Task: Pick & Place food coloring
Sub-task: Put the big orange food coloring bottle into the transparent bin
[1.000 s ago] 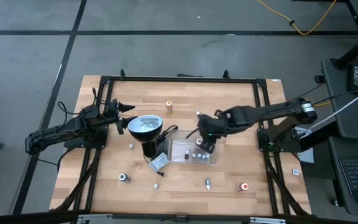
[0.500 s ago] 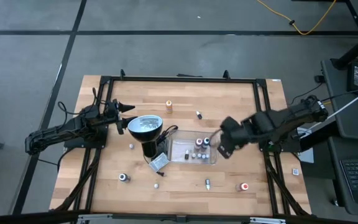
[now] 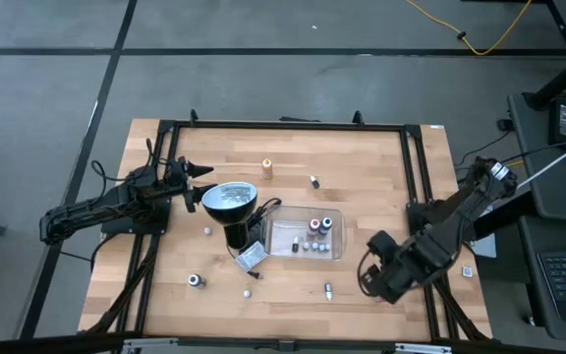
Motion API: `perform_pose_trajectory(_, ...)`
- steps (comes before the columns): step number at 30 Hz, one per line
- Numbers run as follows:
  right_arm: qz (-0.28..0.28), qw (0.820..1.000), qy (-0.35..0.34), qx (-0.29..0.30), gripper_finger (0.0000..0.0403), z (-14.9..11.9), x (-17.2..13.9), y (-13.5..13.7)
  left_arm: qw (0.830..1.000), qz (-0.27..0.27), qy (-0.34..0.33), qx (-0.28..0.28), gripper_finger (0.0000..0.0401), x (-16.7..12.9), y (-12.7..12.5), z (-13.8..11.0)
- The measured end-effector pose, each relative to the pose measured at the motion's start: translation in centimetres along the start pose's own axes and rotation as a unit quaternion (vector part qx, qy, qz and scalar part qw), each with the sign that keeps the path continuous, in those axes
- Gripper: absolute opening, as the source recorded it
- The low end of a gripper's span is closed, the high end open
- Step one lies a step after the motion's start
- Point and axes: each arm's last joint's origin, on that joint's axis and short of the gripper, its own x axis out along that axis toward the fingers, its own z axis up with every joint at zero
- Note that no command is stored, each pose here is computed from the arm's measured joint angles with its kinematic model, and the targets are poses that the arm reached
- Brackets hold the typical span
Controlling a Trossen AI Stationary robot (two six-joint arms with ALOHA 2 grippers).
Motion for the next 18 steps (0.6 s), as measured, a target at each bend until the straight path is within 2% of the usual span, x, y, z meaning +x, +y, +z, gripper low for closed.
perform_pose_trajectory(10, -0.038, 0.999, 0.002, -0.016, 0.0225, -3.8, 2.9, 0.8, 1.000, 0.000, 0.000, 0.000, 0.0322, 0.0, 0.0, 0.0)
perform_pose_trajectory(18, -0.061, 0.997, 0.000, -0.036, 0.0226, -5.3, 5.0, 1.5, 1.000, 0.000, 0.000, 0.000, 0.0322, 0.0, 0.0, 0.0)
